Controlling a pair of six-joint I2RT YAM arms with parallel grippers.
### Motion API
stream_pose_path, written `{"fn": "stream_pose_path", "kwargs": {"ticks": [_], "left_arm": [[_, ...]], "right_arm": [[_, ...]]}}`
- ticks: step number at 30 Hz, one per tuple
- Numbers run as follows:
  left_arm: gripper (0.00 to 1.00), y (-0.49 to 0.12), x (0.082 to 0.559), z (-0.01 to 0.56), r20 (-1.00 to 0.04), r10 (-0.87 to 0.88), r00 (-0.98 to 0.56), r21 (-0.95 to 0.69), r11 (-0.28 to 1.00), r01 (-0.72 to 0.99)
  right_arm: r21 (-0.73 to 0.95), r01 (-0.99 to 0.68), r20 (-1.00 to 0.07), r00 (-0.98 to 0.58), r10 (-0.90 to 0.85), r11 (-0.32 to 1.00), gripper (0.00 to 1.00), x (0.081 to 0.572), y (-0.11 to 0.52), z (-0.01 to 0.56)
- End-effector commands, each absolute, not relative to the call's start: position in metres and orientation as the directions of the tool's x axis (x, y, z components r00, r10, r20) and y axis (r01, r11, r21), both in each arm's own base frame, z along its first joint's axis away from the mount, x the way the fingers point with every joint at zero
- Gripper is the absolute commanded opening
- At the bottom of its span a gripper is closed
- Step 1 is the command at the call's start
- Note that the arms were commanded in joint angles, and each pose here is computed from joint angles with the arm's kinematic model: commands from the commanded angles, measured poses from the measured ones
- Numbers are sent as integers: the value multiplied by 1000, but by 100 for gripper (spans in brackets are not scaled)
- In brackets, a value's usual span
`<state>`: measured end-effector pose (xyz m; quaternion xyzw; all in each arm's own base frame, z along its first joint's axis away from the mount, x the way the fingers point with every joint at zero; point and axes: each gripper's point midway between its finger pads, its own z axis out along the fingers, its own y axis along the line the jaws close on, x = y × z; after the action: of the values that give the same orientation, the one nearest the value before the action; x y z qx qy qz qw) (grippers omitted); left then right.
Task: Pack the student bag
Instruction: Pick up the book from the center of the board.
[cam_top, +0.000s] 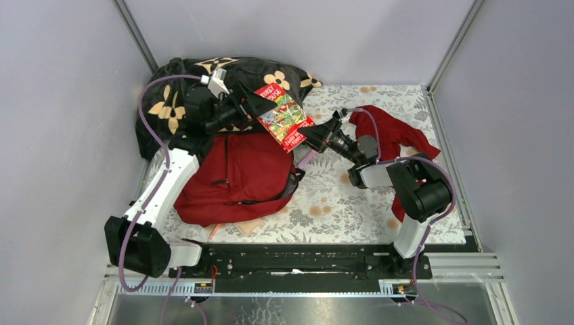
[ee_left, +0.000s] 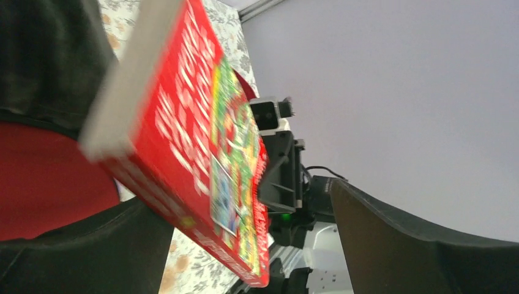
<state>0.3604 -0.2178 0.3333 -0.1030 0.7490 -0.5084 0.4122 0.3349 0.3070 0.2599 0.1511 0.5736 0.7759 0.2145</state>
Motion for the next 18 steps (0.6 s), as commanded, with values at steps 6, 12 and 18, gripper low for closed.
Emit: {"fn": "stream_pose_path", "kwargs": {"ticks": [6, 12, 18], "left_arm": [[99, -190, 333, 328, -515, -323, -794, -832, 410, 373], [92, -196, 311, 328, -511, -227, -829, -844, 317, 433], [75, -198, 300, 325, -493, -200, -847, -856, 286, 430]], "right_arm": [[892, -358, -334, -933, 133, -274, 0, 248, 297, 292], [902, -353, -361, -933, 16, -248, 0, 232, 294, 278], [890, -380, -395, -919, -8, -251, 0, 233, 296, 282]]}}
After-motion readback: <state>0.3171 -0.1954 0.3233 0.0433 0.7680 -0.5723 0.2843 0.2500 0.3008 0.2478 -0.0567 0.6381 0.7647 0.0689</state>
